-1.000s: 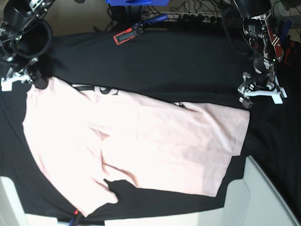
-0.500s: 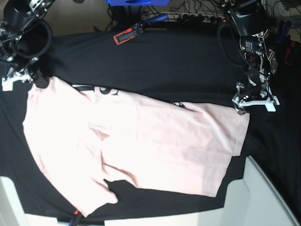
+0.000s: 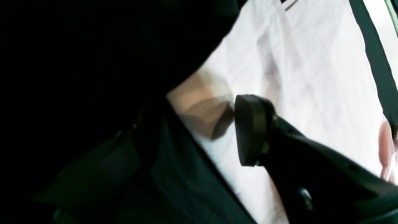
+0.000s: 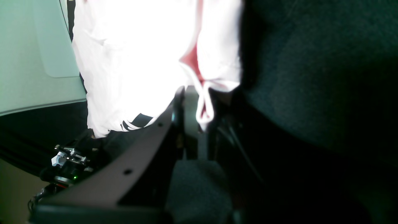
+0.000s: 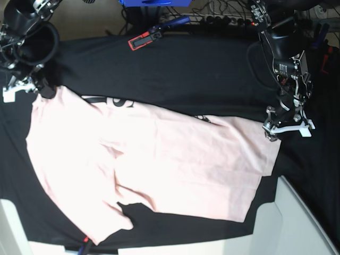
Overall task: Fold the T-shirt properly
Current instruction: 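Hold the shirt edge raised with both grippers, then pull the held edge with both grippers to unfold the shirt flat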
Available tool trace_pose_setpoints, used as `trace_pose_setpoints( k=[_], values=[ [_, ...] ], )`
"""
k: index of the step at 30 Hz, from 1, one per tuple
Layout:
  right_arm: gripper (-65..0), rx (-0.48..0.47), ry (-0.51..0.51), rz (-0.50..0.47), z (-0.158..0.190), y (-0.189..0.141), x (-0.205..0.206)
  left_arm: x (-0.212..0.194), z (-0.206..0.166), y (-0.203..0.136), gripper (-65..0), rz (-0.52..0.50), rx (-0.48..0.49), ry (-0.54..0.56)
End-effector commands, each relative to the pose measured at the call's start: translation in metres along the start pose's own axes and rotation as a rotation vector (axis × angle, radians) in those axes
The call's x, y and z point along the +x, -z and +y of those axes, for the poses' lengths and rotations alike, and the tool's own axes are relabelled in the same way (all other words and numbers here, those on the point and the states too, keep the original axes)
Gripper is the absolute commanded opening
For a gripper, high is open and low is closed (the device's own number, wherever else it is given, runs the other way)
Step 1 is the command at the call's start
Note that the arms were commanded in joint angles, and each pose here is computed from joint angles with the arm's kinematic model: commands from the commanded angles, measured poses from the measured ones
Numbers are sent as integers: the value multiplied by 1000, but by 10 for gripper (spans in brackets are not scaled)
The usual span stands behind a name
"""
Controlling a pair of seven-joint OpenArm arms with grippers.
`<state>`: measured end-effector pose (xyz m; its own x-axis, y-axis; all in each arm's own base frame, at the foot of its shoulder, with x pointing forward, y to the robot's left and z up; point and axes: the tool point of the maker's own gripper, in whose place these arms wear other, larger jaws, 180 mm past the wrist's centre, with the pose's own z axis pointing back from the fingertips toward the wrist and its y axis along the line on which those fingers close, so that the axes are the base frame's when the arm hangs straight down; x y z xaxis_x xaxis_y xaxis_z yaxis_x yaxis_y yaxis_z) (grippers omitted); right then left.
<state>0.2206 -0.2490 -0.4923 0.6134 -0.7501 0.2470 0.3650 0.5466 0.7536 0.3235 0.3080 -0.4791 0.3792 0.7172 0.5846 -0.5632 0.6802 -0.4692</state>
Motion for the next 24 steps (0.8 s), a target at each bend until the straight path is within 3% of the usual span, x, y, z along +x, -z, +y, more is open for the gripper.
trace_pose_setpoints(
  k=[1,7,13,18,24],
  values=[
    [-650,11,-30,-34,4,-5,16,5,-5,1,-291,3,-11,0],
    [-650,11,-30,-36,4,-5,16,4,-16,4,-306,3,-26,-6],
    [-650,11,-30,-36,4,-5,16,3,-15,4,-551,5,-26,-9],
    [-650,10,-31,-36,4,-5,17,-5,-4,1,-650,22,-7,-11],
    [-650,-21,-75,-62,-1,-19,31,-24,25,-10,-650,52,41,-1]
  ],
)
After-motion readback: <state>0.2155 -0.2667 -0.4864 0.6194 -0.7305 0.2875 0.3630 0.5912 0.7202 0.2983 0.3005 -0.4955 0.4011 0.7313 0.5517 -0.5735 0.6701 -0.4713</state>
